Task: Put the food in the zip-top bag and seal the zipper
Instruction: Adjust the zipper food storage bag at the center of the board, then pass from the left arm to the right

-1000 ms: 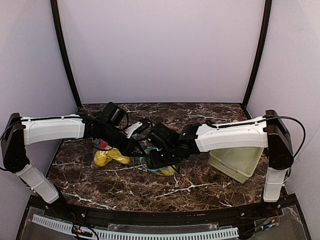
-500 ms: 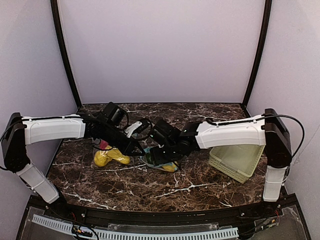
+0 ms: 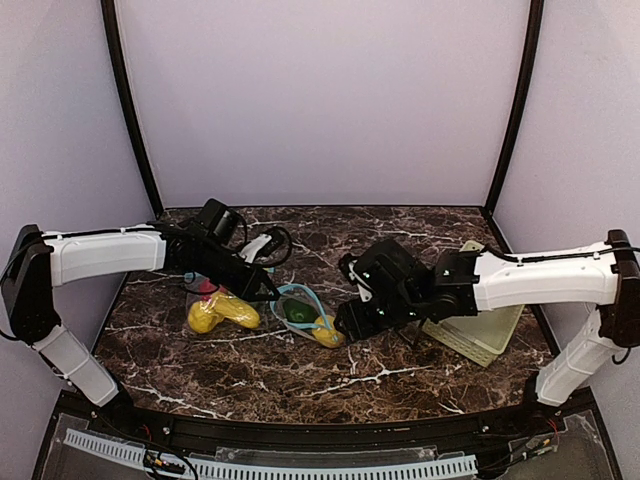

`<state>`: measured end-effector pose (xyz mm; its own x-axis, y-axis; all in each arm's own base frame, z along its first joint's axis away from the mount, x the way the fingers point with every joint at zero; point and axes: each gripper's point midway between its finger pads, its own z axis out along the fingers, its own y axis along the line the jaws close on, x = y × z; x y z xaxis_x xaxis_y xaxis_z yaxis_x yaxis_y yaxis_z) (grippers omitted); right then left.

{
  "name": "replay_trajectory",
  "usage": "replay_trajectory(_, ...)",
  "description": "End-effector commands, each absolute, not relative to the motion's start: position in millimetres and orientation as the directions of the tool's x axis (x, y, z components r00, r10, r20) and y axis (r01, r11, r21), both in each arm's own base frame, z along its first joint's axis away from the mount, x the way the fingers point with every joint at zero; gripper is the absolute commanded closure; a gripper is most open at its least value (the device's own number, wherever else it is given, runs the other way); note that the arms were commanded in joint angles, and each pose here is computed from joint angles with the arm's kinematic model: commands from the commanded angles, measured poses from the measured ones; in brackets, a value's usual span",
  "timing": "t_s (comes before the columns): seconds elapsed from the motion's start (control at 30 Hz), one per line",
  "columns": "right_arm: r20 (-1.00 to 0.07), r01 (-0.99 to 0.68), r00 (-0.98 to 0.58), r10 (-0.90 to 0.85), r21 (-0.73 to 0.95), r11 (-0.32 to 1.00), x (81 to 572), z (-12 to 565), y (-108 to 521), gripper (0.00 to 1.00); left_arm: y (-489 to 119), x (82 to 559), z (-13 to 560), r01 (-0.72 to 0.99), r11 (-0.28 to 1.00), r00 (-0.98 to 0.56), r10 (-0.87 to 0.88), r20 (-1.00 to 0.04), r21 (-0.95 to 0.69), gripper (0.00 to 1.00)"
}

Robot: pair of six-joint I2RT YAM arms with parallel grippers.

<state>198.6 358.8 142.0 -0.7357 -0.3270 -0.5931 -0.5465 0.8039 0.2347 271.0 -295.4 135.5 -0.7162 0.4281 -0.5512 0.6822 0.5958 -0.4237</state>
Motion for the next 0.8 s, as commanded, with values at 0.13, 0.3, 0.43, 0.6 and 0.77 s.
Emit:
replay_trajectory(0.13, -0.606, -0.584, -0.701, -0.376, 0.186, 0.79, 185.0, 115.7, 371.8, 0.55, -294.7, 267.8, 144.4, 0.691, 0.587, -0.706, 0.424, -0.567, -0.421, 0.99)
replay_trajectory(0.3, -0.612, -0.581, -0.693, -0.381, 0.161, 0.798, 189.0, 112.5, 378.2, 0.62, -294.7, 267.4, 144.5, 0.691, 0.586, -0.706, 0.424, -0.567, -0.423, 0.99)
replay_trajectory(0.43, -0.615, -0.576, -0.69, -0.383, 0.145, 0.805, 192.1, 110.6, 378.3, 0.7, -294.7, 268.0, 145.5, 0.692, 0.586, -0.705, 0.423, -0.57, -0.422, 0.99)
replay_trajectory(0.6, -0.617, -0.582, -0.684, -0.388, 0.142, 0.8, 192.7, 110.9, 380.9, 0.75, -295.0, 267.3, 145.9, 0.694, 0.582, -0.703, 0.424, -0.571, -0.423, 0.99)
replay_trajectory(0.77, -0.626, -0.593, -0.673, -0.394, 0.138, 0.793, 193.6, 113.1, 384.6, 0.76, -295.2, 267.0, 146.0, 0.694, 0.582, -0.704, 0.423, -0.57, -0.425, 0.99)
